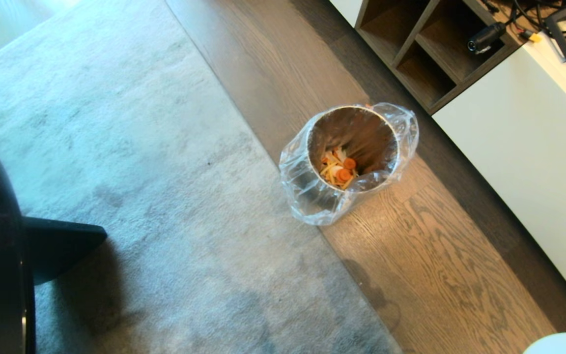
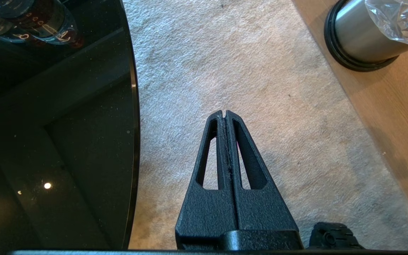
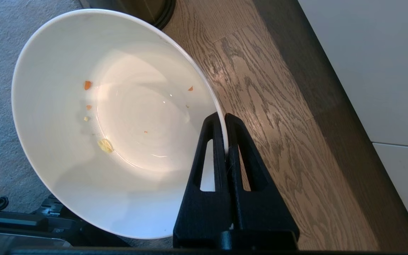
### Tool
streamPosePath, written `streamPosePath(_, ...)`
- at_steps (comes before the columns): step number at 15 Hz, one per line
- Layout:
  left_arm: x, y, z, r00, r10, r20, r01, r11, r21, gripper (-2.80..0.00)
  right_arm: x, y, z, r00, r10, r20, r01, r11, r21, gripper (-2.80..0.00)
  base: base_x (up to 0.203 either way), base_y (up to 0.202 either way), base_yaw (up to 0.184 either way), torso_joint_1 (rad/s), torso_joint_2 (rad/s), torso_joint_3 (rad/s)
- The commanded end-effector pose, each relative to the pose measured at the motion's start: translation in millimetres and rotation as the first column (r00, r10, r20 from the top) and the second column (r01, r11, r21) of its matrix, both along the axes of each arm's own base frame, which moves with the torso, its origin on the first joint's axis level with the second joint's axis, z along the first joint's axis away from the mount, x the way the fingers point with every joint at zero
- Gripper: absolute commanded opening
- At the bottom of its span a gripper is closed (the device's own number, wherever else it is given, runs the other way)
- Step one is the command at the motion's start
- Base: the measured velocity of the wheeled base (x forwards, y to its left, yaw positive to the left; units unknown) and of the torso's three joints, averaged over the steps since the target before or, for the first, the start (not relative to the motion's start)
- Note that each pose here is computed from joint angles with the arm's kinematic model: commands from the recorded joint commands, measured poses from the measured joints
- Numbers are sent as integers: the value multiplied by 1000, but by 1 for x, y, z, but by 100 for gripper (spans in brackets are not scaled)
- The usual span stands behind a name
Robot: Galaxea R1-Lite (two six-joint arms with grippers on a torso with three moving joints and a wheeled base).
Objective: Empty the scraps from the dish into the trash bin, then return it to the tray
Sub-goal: Put the bowl back to the table
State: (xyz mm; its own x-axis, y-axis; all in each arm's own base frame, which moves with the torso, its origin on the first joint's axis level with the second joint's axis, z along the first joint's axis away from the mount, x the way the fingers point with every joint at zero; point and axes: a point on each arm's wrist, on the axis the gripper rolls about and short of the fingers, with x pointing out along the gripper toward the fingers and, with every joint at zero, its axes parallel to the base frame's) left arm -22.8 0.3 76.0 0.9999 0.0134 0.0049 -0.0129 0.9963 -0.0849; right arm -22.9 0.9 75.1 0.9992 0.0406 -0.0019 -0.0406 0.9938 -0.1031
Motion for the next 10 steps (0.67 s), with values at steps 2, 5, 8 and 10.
streamPosePath(2,0,0,0,1000,0,1,0,1000,-1,-280,0,0,0,1000,1,-1,-1,1000,-1,-280,0,0,0,0,0,0)
streamPosePath(5,0,0,0,1000,0,1,0,1000,-1,-280,0,0,0,1000,1,-1,-1,1000,-1,-280,0,0,0,0,0,0)
streamPosePath(8,0,0,0,1000,0,1,0,1000,-1,-280,0,0,0,1000,1,-1,-1,1000,-1,-280,0,0,0,0,0,0)
streamPosePath(10,0,0,0,1000,0,1,0,1000,-1,-280,0,0,0,1000,1,-1,-1,1000,-1,-280,0,0,0,0,0,0)
